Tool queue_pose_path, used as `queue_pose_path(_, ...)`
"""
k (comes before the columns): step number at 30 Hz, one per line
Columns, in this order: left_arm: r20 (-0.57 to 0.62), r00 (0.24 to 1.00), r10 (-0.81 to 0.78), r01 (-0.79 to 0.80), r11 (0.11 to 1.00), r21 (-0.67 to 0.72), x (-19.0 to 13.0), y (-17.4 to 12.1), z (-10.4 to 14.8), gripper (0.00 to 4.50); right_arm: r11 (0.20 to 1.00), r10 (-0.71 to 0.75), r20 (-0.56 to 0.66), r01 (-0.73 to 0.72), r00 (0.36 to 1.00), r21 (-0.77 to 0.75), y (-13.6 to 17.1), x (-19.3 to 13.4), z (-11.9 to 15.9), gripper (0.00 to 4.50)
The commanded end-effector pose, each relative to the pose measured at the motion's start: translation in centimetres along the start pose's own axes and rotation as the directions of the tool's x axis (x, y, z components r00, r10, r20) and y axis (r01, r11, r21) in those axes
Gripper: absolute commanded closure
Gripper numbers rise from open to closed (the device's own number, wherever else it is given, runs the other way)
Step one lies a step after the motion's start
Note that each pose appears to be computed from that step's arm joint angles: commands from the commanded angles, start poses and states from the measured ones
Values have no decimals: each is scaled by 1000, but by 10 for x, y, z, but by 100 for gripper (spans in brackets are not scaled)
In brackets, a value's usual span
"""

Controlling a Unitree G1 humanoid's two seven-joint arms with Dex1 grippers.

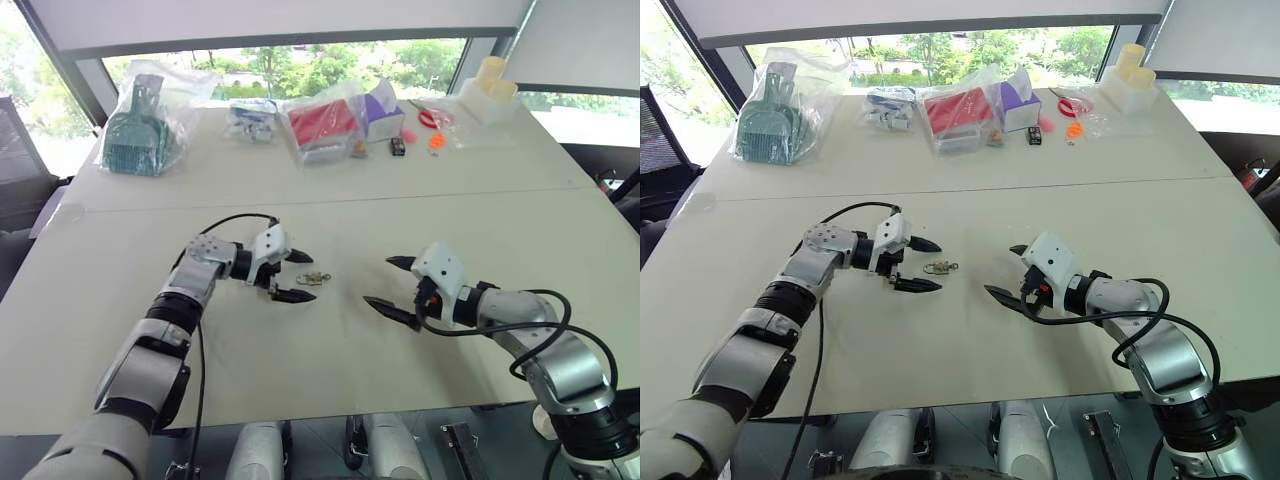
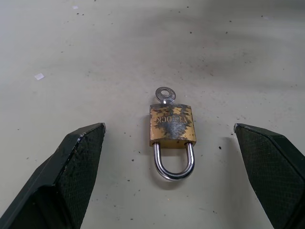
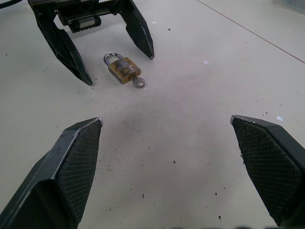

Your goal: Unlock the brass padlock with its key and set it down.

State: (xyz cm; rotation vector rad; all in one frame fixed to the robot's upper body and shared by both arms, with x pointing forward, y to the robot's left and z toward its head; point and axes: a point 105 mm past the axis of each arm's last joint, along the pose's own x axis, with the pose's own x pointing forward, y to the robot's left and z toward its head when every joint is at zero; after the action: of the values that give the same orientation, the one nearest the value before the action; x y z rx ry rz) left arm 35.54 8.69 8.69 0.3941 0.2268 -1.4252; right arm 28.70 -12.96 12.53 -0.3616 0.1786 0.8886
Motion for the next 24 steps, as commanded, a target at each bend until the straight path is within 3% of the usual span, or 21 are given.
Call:
queue_pose_path(1, -10, 1000, 8, -8, 1000, 21, 3, 0, -1, 77, 999, -10, 47, 12, 999, -46, -1, -1, 15, 0)
queue_pose_path(8, -8, 1000, 3, -3, 1000, 25, -1, -6, -4, 361, 999, -3, 49, 6, 999, -51, -1, 2, 16, 0)
queue_pose_path(13, 17, 1000, 15, -16, 999, 37, -15, -4, 7, 372, 996, -20, 88, 27, 996, -83, -5, 10, 25, 0)
queue_pose_path(17, 78, 996, 32, -35, 999, 35, -28, 4, 34, 372, 967, -63, 141, 95, 988, -236, -13, 23, 39, 0)
queue_pose_path(20, 122, 991, 49, -55, 998, 43, -37, 11, 56, 372, 871, -76, 128, 129, 989, -473, -18, 35, 40, 0)
queue_pose_path(24, 147, 989, 28, -39, 997, 71, -41, 9, 77, 372, 725, -48, 128, 122, 991, -677, -19, 51, 44, 0)
